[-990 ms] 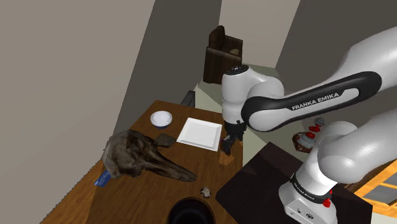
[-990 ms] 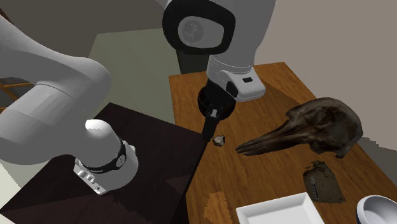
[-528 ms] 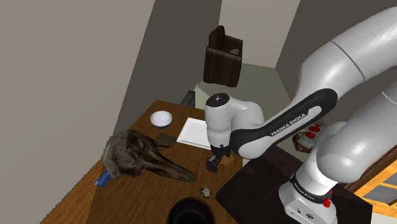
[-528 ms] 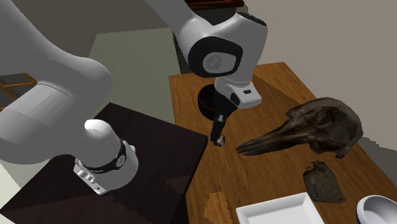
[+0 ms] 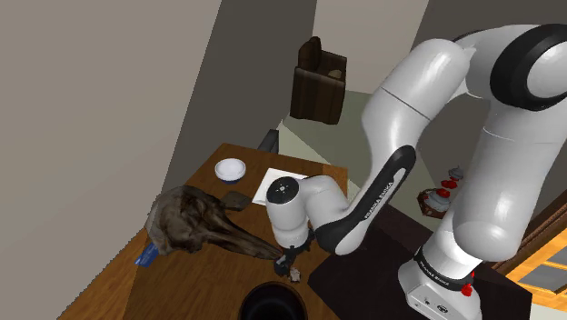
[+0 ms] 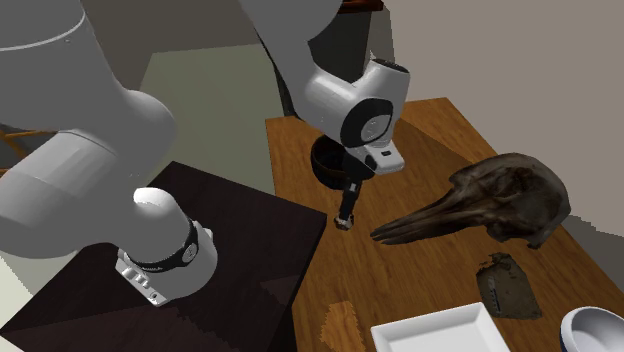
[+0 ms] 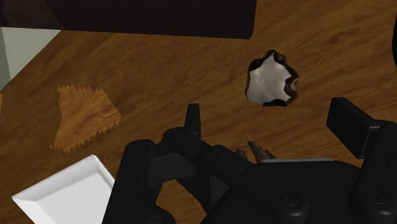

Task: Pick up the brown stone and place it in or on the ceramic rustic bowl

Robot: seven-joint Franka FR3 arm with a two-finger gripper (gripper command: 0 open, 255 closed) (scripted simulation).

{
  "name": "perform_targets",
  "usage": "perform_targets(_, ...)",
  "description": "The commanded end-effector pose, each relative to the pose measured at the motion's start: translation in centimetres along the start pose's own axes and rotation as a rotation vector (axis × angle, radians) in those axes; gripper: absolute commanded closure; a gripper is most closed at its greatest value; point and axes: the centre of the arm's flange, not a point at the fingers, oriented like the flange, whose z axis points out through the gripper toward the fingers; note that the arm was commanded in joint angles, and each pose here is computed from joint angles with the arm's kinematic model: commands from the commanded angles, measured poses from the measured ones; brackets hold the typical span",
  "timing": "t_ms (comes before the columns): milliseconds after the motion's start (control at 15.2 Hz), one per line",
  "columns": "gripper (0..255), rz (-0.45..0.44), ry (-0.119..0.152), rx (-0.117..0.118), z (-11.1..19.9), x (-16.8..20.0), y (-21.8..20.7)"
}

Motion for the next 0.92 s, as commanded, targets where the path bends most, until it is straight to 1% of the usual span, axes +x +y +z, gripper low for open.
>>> perform_targets(0,0,0.008,0.009,-0.010,2.1,0.7,-1.9)
perform_targets(66,0,0.010,0.011,-0.015,2.9,1.0,-2.8)
perform_targets(528,0,0.010,0.011,-0.015,6.6,1.0,-2.8)
perform_targets(858,0,0.010,0.011,-0.015,6.9,1.0,-2.8)
